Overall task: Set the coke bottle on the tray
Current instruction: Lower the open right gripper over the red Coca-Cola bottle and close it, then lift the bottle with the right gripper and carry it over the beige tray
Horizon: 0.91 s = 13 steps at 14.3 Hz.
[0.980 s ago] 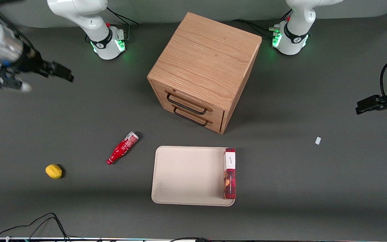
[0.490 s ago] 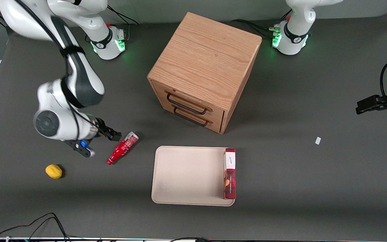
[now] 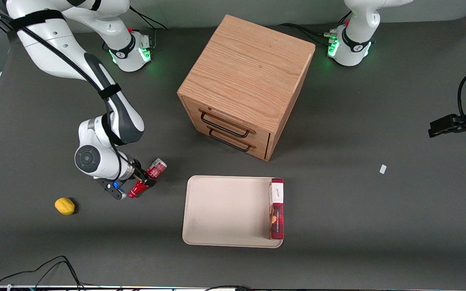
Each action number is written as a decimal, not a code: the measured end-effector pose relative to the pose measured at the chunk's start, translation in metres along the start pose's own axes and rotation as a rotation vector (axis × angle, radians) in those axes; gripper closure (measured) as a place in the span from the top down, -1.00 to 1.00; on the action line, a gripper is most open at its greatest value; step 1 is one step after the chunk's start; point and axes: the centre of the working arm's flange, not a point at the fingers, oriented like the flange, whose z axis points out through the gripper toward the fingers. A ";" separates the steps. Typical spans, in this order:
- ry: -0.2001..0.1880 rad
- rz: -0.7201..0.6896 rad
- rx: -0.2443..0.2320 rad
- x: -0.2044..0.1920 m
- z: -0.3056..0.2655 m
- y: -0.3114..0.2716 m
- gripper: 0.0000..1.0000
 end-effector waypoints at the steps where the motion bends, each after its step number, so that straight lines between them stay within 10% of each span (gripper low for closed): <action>1: 0.007 0.001 0.011 -0.001 0.009 0.001 1.00; 7: 0.023 0.003 0.043 -0.003 0.041 0.005 1.00; 11: 0.038 -0.017 0.035 -0.003 0.047 0.004 0.15; 13: 0.041 -0.020 0.036 -0.003 0.046 0.003 0.08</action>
